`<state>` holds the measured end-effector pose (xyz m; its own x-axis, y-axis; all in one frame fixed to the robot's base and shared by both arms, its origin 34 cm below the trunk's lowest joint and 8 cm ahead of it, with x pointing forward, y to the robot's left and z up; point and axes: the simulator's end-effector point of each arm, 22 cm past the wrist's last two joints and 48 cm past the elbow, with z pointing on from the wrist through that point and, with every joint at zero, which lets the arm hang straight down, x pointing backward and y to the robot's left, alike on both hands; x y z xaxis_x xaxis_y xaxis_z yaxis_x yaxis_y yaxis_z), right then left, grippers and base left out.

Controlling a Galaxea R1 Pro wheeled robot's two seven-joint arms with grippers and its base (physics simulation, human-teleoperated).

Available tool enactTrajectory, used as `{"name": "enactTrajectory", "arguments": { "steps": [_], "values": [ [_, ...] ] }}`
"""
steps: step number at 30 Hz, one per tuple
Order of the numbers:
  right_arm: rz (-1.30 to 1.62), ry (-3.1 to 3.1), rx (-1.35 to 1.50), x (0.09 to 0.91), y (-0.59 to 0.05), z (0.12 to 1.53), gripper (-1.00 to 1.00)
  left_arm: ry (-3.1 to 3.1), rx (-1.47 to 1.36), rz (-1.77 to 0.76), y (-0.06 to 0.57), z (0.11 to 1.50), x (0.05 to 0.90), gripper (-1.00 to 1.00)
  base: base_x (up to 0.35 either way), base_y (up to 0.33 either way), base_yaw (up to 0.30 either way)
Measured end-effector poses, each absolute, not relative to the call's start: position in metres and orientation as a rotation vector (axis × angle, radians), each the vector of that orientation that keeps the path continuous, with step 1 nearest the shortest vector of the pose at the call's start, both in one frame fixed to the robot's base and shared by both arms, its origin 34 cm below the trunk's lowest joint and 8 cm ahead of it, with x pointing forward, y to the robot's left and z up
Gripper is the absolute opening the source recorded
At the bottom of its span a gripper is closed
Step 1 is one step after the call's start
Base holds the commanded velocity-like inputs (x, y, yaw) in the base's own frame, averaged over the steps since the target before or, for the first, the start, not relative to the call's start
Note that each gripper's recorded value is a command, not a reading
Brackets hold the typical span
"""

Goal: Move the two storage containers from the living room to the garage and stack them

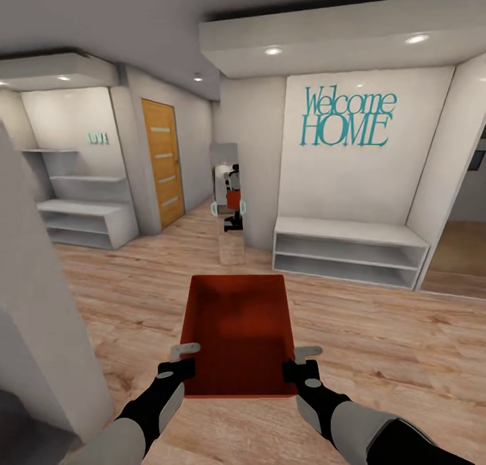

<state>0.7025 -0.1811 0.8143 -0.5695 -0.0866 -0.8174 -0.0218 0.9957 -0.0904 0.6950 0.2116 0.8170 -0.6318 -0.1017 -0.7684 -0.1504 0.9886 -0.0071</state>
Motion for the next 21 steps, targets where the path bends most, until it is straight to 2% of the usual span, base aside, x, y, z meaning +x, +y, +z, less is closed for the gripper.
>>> {"name": "enactTrajectory", "arguments": {
  "steps": [21],
  "values": [
    [-0.086,2.172,-0.077,0.7038,-0.1814,0.8157,-1.00,2.254,-0.178,0.071,0.2113,0.8180,0.6957,-1.00,0.323,0.000,0.000]
  ]
}}
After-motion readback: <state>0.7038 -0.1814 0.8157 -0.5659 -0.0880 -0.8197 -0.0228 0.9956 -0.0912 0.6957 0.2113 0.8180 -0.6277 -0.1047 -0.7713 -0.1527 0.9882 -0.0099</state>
